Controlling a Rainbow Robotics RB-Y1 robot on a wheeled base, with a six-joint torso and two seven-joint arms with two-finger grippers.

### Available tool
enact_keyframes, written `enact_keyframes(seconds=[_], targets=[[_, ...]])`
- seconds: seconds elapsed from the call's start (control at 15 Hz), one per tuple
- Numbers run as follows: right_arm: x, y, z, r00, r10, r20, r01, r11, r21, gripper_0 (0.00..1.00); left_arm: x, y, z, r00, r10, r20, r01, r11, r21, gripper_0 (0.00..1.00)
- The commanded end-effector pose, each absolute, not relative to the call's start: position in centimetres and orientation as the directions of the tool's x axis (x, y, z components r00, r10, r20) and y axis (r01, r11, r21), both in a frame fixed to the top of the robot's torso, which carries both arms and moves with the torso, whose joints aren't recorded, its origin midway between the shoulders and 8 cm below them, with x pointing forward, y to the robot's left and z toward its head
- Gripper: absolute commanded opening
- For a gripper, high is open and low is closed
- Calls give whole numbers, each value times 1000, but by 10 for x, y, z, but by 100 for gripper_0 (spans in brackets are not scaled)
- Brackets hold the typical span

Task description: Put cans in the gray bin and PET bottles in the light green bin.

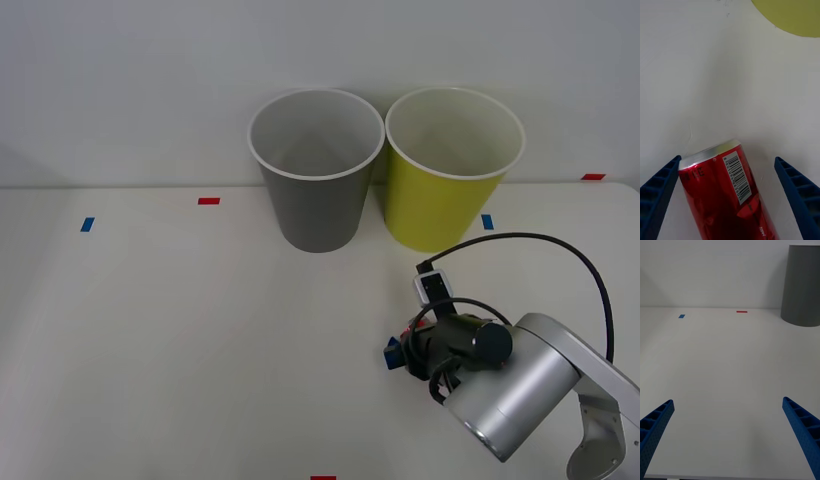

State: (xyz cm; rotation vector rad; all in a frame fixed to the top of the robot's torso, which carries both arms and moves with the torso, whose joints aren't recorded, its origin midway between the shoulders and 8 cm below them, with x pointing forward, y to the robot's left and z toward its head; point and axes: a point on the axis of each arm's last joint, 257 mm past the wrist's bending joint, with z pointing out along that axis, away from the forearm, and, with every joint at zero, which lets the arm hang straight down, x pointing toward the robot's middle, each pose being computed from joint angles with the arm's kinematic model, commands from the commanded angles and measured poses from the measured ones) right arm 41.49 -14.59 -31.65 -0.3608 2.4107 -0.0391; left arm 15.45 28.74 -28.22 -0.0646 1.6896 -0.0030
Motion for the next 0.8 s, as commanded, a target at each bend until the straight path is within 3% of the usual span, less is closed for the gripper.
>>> enact_keyframes(seconds=[0.07, 0.47, 0.8], targets=[[414, -146, -317, -726, -260, -637, -241, 963, -118, 0, 155, 287, -282, -118, -45, -992, -41, 998, -40, 100], [413, -142, -313, -719, -263, -644, -250, 962, -114, 0, 155, 287, -282, -118, -45, -992, -41, 998, -40, 100], [413, -129, -294, -618, -308, -724, -327, 937, -119, 0, 155, 287, -282, -118, -45, -992, -41, 998, -40, 100]])
